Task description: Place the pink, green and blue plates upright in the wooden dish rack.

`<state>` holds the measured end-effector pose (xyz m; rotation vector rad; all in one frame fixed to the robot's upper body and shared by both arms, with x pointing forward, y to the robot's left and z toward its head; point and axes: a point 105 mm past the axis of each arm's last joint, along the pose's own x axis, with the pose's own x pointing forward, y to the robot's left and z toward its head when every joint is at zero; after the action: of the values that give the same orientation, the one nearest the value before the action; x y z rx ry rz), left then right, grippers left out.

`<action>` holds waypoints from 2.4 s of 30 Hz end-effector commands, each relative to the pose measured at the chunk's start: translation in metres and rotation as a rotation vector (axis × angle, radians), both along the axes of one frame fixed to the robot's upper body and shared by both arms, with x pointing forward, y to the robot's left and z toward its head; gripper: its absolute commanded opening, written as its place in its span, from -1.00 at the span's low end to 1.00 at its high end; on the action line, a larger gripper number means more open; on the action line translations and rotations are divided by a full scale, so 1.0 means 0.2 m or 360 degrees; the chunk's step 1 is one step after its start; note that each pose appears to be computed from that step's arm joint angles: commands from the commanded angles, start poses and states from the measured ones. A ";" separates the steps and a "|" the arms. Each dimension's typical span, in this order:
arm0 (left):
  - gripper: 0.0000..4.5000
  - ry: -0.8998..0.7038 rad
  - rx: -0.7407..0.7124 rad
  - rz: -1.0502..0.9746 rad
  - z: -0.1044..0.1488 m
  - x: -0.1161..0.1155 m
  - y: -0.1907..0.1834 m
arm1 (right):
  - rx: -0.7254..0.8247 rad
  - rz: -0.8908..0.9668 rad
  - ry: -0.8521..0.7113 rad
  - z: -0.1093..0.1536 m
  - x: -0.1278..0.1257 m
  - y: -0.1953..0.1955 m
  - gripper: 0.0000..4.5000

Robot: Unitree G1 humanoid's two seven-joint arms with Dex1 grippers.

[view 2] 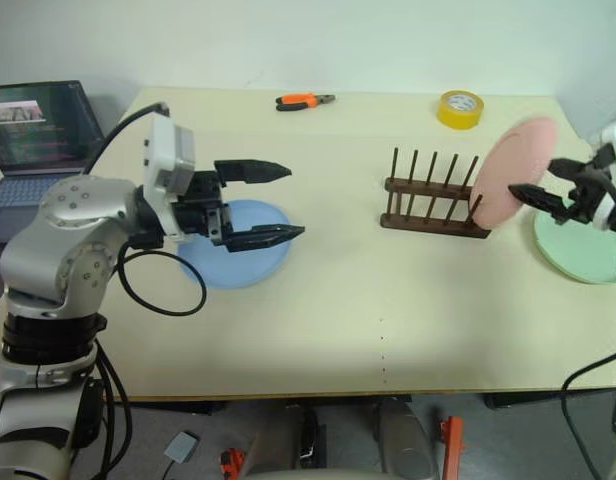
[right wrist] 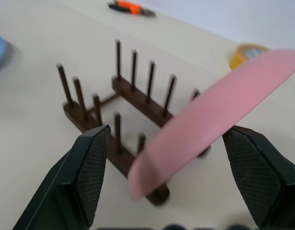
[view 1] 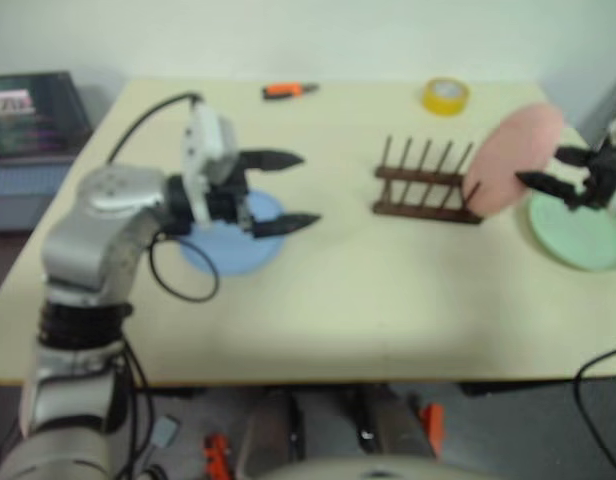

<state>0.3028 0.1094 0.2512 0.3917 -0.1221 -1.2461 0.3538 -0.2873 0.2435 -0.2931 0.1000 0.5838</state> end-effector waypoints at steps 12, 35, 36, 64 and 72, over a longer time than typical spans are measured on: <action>1.00 -0.0096 0.0008 0.0002 0.04 -0.03 -0.01 | -0.0053 -0.0013 -0.0110 0.12 -0.01 -0.01 0.75; 1.00 -0.0062 0.0032 -0.0057 0.02 -0.01 -0.04 | -0.0788 -0.0319 0.0514 -0.38 -0.25 -0.49 0.75; 1.00 -0.0060 0.0032 -0.0058 0.02 -0.01 -0.04 | -0.0821 -0.0323 0.0523 -0.39 -0.24 -0.50 0.75; 1.00 -0.0015 0.0049 -0.0030 0.01 -0.08 -0.04 | -0.1064 -0.0198 0.0635 -0.67 -0.21 -0.53 0.58; 1.00 -0.0021 0.0050 -0.0030 0.01 -0.08 -0.04 | -0.1088 -0.0196 0.0629 -0.67 -0.21 -0.53 -0.60</action>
<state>0.2928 0.1008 0.2396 0.4065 -0.0572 -1.2701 0.3097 -0.3934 0.1008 -0.8013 0.7262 0.4715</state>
